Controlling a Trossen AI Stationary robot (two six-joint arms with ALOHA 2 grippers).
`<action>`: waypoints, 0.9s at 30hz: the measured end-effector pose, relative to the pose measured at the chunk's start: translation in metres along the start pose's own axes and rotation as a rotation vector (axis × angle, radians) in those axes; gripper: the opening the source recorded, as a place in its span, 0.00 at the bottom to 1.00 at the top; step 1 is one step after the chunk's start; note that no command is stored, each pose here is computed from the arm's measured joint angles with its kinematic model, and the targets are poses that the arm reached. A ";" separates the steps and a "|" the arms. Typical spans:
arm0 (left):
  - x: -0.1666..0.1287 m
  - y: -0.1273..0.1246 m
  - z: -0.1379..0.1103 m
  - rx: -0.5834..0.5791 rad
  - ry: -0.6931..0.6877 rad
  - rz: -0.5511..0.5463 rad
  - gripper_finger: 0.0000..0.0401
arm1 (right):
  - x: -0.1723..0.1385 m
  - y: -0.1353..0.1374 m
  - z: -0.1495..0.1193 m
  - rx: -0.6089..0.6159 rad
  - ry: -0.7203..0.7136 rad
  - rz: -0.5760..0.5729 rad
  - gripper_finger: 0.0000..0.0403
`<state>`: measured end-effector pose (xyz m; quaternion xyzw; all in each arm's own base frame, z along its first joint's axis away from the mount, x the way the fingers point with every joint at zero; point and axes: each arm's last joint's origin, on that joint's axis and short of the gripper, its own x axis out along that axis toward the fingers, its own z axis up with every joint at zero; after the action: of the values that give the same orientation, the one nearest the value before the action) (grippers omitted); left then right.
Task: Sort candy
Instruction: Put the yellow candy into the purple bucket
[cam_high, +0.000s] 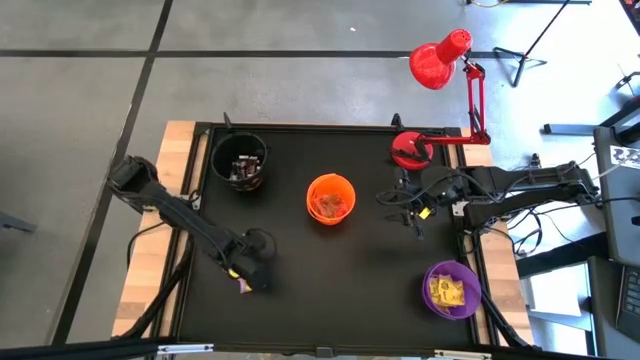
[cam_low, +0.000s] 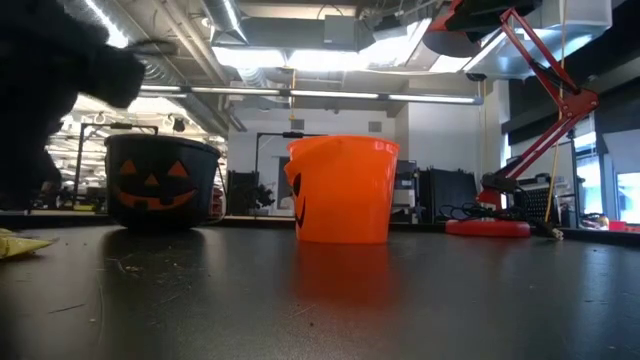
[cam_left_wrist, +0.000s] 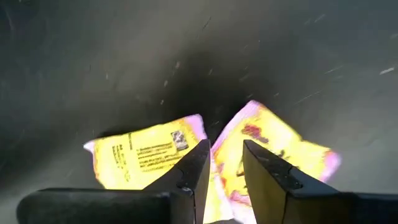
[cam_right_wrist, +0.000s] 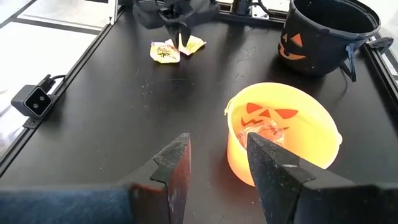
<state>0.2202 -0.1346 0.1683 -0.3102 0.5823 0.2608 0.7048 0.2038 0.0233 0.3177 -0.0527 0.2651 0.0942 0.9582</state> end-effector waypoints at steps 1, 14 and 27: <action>-0.004 0.000 0.000 -0.002 -0.027 -0.012 0.22 | 0.000 0.000 0.000 0.000 0.000 0.000 0.38; -0.012 -0.001 -0.014 0.022 -0.208 -0.019 0.28 | 0.000 0.000 -0.002 0.001 0.023 0.002 0.38; 0.012 0.009 -0.021 -0.043 -0.135 0.066 0.45 | 0.000 0.000 -0.004 0.003 0.042 0.004 0.38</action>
<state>0.2024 -0.1442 0.1526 -0.2877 0.5377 0.3167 0.7265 0.2016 0.0230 0.3142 -0.0529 0.2856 0.0948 0.9522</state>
